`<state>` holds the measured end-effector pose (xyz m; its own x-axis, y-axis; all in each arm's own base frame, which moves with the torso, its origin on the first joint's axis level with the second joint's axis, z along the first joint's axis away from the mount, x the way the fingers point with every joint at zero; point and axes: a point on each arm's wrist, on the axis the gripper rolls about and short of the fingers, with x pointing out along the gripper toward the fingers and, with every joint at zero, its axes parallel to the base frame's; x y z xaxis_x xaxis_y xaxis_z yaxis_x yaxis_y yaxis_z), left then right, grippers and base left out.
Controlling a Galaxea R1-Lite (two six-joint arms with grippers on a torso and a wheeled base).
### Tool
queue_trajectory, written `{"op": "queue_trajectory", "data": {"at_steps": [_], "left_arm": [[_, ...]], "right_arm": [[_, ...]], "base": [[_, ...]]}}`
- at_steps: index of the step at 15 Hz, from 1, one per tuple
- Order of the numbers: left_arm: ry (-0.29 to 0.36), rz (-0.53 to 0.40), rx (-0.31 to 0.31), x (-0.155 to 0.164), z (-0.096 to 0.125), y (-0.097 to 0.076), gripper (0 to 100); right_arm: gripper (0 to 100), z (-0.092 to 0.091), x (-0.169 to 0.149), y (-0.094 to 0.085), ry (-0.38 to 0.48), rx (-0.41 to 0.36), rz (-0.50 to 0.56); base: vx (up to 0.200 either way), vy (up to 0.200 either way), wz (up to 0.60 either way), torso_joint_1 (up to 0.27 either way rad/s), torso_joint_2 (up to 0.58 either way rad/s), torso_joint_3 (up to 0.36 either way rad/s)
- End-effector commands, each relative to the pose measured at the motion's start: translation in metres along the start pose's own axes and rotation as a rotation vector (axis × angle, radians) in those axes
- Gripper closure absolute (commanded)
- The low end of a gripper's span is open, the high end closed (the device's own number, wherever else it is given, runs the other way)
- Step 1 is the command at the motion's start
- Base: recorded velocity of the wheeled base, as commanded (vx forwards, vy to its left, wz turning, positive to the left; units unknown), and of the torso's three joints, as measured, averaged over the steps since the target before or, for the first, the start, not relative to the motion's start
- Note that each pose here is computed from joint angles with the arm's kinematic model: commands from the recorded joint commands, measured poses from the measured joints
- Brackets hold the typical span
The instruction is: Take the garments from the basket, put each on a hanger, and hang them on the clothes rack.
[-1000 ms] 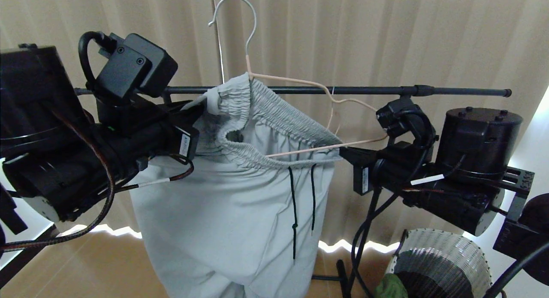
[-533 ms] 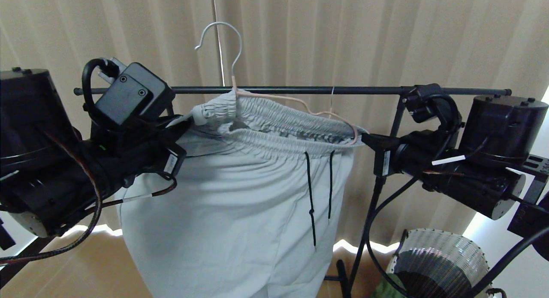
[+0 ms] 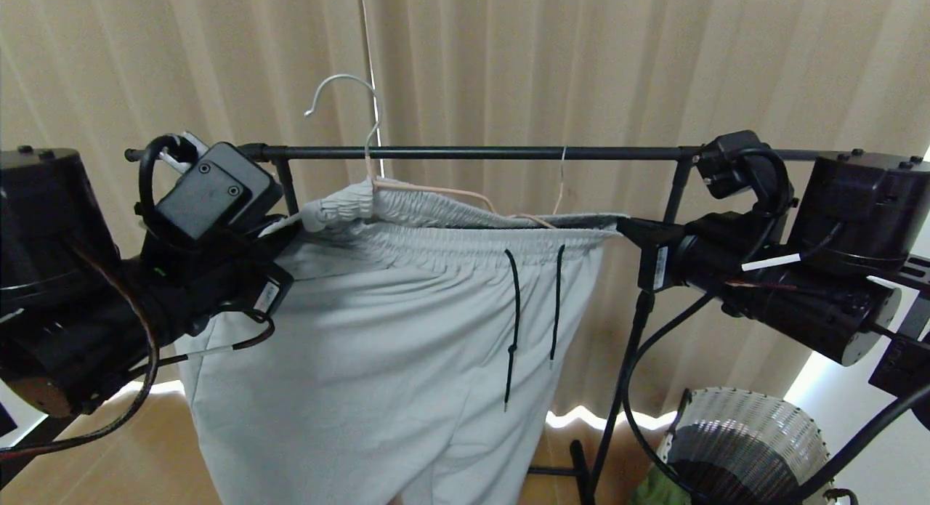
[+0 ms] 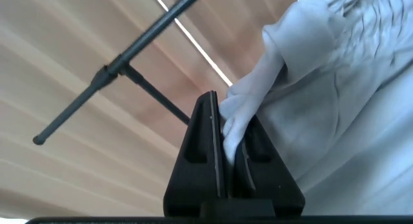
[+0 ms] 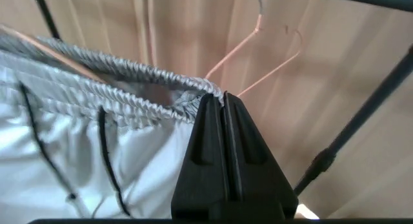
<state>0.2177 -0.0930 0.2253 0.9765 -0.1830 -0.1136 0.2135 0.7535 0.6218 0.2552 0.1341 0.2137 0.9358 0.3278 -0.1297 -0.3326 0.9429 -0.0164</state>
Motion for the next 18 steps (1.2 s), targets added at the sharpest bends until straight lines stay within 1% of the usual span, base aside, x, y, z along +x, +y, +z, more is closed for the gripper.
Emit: {"op": "queue_trajectory", "data": {"at_steps": [1, 3, 5, 9, 10, 11, 13, 15, 16, 18], "left_arm": [[0.039, -0.028, 0.016, 0.004, -0.009, -0.009, 100], [0.042, -0.015, 0.019, 0.005, -0.008, -0.007, 100], [0.054, 0.003, 0.018, 0.005, -0.007, -0.007, 100], [0.042, 0.039, 0.002, 0.008, -0.002, 0.002, 100], [0.038, 0.053, -0.002, 0.009, 0.000, 0.005, 100], [0.038, 0.055, -0.004, 0.009, 0.000, 0.006, 100], [0.038, 0.063, -0.010, 0.010, 0.001, 0.007, 100], [0.030, 0.069, -0.016, 0.011, 0.004, 0.008, 100], [0.029, 0.069, -0.033, 0.012, 0.004, 0.008, 100], [0.028, 0.049, -0.103, 0.011, 0.003, 0.004, 100]], "right_arm": [[100, 0.004, -0.013, 0.029, -0.020, -0.010, 0.109], [100, 0.004, -0.019, 0.049, -0.021, -0.025, 0.180], [100, -0.002, -0.019, 0.059, 0.002, -0.037, 0.215], [100, -0.013, -0.023, 0.058, 0.040, -0.049, 0.216], [0, -0.016, -0.027, 0.058, 0.051, -0.052, 0.222], [0, -0.018, -0.030, 0.059, 0.052, -0.053, 0.229], [0, -0.028, -0.036, 0.062, 0.081, -0.062, 0.253], [0, -0.029, -0.037, 0.062, 0.083, -0.066, 0.279], [0, -0.026, -0.039, 0.061, 0.068, -0.087, 0.288], [0, -0.018, -0.037, 0.062, 0.035, -0.113, 0.297]], "base": [[0.000, 0.000, 0.00, 0.000, 0.00, 0.000], [0.000, 0.000, 0.00, 0.000, 0.00, 0.000], [0.000, 0.000, 0.00, 0.000, 0.00, 0.000], [0.000, 0.000, 0.00, 0.000, 0.00, 0.000], [0.000, 0.000, 0.00, 0.000, 0.00, 0.000], [0.000, 0.000, 0.00, 0.000, 0.00, 0.000], [0.000, 0.000, 0.00, 0.000, 0.00, 0.000], [0.000, 0.000, 0.00, 0.000, 0.00, 0.000], [0.000, 0.000, 0.00, 0.000, 0.00, 0.000], [0.000, 0.000, 0.00, 0.000, 0.00, 0.000]]}}
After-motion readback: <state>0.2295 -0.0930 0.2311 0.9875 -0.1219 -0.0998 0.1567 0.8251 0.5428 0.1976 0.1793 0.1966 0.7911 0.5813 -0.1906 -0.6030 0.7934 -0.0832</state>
